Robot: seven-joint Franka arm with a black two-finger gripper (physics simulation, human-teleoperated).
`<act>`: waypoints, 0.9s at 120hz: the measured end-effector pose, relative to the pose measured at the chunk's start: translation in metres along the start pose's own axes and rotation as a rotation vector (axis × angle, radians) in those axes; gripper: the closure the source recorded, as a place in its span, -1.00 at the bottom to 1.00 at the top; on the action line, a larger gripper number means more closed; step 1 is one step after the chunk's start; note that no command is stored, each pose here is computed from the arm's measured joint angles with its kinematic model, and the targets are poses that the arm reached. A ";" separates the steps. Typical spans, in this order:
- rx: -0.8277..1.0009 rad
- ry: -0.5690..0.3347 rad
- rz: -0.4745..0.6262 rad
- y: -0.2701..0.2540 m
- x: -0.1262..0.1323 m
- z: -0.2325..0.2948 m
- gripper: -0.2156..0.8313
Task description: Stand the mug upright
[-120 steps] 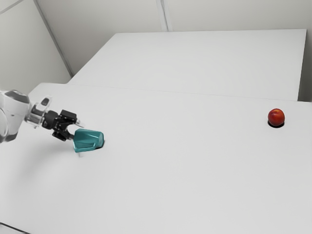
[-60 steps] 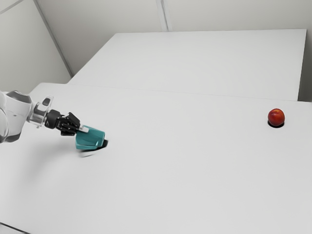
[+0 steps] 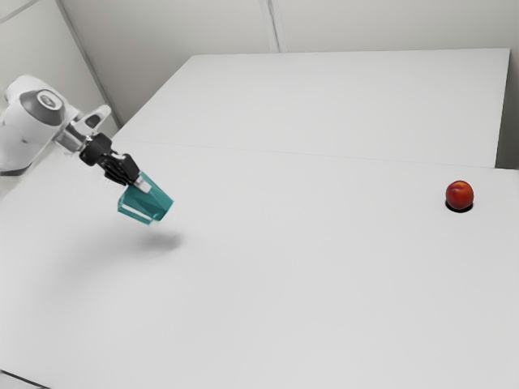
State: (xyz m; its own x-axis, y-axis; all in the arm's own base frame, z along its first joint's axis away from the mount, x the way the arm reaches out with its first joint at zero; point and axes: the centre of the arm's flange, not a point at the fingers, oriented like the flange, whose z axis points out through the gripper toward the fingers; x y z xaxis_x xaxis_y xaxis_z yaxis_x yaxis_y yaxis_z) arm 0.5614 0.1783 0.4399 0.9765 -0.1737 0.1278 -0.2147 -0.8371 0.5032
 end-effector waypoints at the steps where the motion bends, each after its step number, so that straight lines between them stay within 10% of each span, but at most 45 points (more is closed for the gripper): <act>1: 0.014 -0.010 0.009 0.004 0.003 0.000 0.89; 29: 0.303 -0.170 0.147 0.082 0.050 0.029 0.90; 108: 0.463 -0.164 0.034 0.062 0.057 0.139 0.90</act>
State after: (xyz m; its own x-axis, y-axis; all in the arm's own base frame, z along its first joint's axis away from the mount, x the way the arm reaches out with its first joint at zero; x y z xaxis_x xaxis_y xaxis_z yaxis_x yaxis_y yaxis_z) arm 0.6061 0.0449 0.3592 0.9672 -0.2536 -0.0177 -0.2520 -0.9656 0.0634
